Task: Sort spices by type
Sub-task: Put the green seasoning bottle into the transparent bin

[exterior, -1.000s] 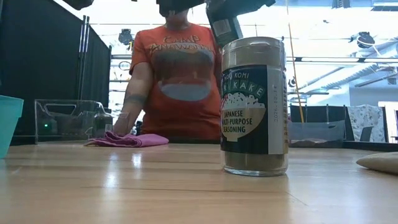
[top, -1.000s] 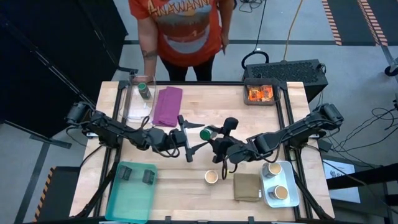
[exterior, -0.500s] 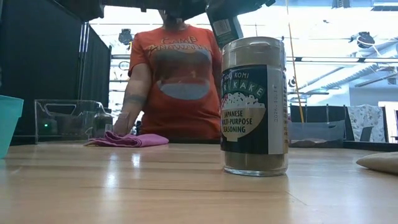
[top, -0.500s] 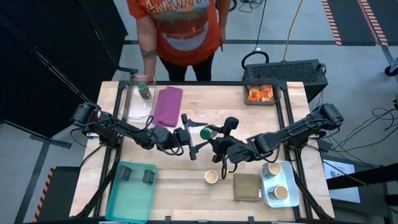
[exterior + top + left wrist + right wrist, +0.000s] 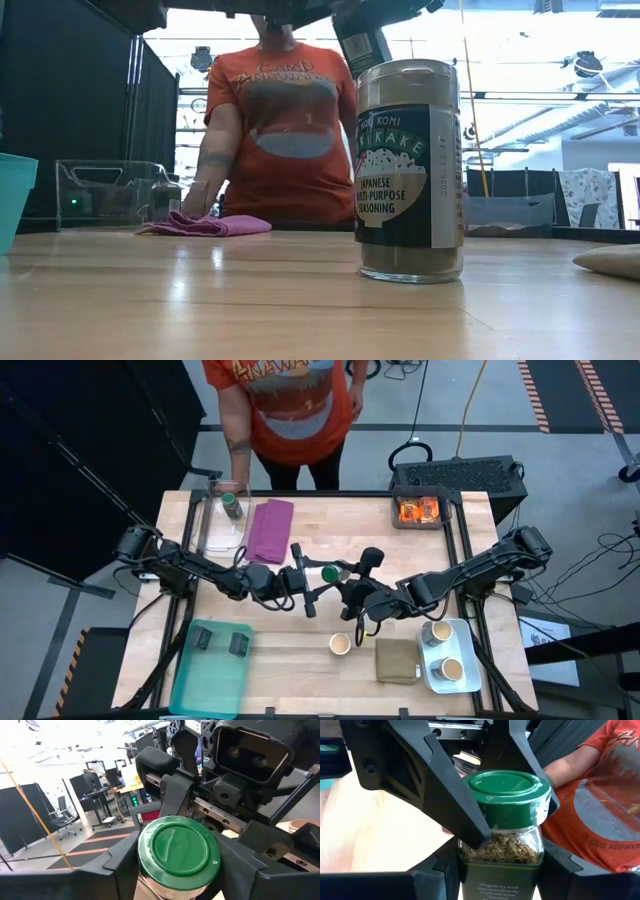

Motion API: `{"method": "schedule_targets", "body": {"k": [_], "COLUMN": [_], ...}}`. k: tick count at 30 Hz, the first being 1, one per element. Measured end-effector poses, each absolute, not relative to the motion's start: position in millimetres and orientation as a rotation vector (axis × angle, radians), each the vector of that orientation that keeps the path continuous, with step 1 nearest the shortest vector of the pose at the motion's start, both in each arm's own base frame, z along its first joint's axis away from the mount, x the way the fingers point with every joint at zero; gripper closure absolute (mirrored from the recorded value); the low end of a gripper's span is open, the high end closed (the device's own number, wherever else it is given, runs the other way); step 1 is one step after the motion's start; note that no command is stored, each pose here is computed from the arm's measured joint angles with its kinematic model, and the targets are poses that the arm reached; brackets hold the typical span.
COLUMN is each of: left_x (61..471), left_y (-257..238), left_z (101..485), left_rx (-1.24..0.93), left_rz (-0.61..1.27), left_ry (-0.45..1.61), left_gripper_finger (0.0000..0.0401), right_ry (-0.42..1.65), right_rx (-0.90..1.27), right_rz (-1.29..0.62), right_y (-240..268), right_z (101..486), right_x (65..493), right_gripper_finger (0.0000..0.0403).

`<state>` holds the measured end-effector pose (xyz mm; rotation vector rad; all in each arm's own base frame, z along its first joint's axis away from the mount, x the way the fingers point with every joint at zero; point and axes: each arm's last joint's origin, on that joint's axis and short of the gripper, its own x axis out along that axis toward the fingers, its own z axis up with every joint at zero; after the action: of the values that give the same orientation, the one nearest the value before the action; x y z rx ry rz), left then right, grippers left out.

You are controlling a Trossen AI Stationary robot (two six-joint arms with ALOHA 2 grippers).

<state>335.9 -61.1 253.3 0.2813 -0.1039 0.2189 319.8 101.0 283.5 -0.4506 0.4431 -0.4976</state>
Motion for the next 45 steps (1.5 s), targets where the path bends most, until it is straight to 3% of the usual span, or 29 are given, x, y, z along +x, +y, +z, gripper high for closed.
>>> {"method": "schedule_targets", "body": {"k": [3, 9, 14, 21, 31, 36, 45], "left_x": [335, 333, 327, 297, 187, 134, 122], "left_y": [-63, -68, -63, -47, -1, 18, 40], "left_z": [253, 251, 256, 282, 313, 307, 295], "left_rx": [0.274, 0.262, 0.245, 0.22, -0.079, -0.289, -0.332], "left_rz": [0.223, 0.357, 0.543, 0.904, 0.909, 1.082, 1.299], "left_ry": [-0.103, -0.061, -0.031, 0.084, 0.256, 0.288, 0.374], "left_gripper_finger": [0.0191, 0.0191, 0.0191, 0.0191, 0.0191, 0.0191, 0.0191], "right_ry": [0.441, 0.424, 0.415, 0.409, 0.508, 0.506, 0.493], "right_rx": [-0.438, -0.404, -0.373, -0.301, -0.104, -0.054, -0.035], "right_rz": [-0.495, -0.507, -0.527, -0.578, -0.535, -0.522, -0.529], "right_y": [101, 101, 100, 91, 35, 14, 1], "right_z": [283, 285, 285, 288, 294, 290, 290], "right_x": [320, 320, 320, 317, 311, 314, 316], "right_gripper_finger": [0.0224, 0.0117, 0.0078, 0.0087, 0.0097, 0.0097, 0.0097]}}
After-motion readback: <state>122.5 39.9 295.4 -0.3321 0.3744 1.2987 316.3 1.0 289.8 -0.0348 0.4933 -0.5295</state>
